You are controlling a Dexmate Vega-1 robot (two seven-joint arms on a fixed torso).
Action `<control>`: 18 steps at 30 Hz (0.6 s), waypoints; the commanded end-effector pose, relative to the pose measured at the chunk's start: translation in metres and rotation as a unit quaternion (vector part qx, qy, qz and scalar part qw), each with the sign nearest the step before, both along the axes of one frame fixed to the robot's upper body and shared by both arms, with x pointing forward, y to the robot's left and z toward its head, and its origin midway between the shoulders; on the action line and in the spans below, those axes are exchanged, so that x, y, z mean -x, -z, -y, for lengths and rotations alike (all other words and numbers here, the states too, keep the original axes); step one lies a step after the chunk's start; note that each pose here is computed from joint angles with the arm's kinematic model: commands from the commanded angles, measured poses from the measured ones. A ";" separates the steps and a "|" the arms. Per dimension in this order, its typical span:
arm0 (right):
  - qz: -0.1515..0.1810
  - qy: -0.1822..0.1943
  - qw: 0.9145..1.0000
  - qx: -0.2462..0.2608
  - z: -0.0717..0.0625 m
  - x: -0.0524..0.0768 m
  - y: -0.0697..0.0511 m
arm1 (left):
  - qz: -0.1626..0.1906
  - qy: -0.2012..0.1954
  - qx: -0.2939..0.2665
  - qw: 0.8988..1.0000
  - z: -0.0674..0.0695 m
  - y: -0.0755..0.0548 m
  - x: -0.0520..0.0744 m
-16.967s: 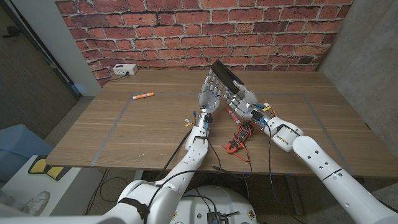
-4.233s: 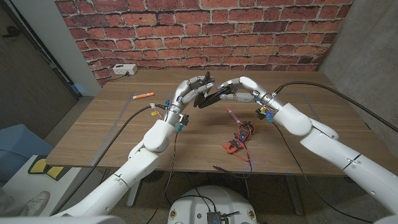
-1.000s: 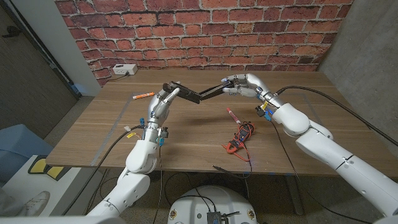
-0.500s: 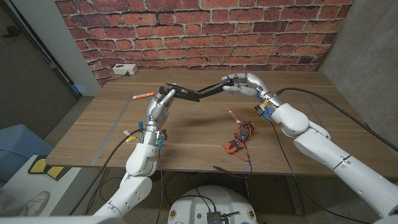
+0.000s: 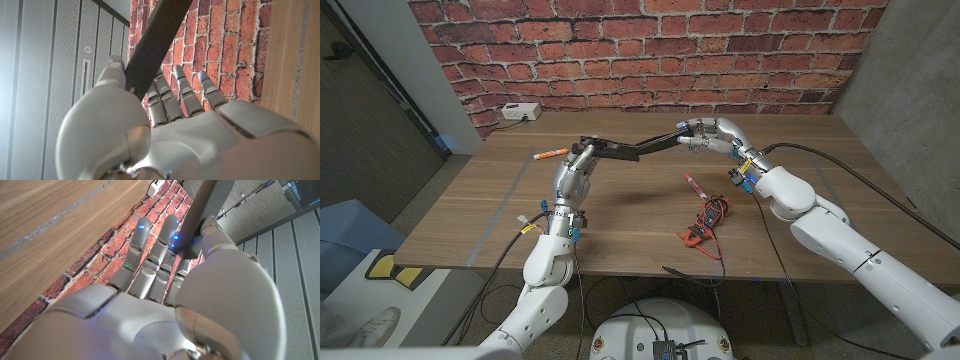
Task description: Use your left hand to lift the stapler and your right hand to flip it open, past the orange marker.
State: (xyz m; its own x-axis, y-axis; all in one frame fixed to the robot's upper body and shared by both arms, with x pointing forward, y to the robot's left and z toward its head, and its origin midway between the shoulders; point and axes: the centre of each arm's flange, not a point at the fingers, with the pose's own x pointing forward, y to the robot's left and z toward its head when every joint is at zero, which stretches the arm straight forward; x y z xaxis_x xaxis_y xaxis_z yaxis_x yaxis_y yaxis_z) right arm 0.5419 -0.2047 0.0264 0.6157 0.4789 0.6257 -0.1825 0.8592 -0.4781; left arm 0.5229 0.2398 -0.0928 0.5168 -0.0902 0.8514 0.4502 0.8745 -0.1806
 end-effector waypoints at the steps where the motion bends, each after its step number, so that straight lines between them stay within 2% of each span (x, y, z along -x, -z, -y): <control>1: -0.006 -0.005 1.000 -0.013 0.000 0.002 0.001 | 0.004 0.041 0.019 0.999 0.005 0.000 -0.006; 8: -0.009 -0.007 1.000 -0.025 -0.003 0.003 0.006 | 0.002 0.042 0.017 0.999 0.002 0.000 -0.007; 13: -0.008 -0.010 0.999 -0.031 -0.009 0.005 0.010 | 0.016 0.033 0.014 0.999 -0.006 -0.006 -0.006; 18: -0.013 -0.014 0.999 -0.039 -0.010 0.005 0.014 | 0.028 0.029 0.022 0.999 -0.005 -0.011 -0.008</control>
State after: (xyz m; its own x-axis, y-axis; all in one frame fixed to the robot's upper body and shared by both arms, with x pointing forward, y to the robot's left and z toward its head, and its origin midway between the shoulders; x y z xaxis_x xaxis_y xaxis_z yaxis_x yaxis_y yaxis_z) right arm 0.5387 -0.2005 0.0201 0.6194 0.4567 0.6385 -0.1999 0.8783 -0.4343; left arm 0.5287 0.2409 -0.0901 0.4963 -0.0973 0.8627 0.5104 0.8366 -0.1992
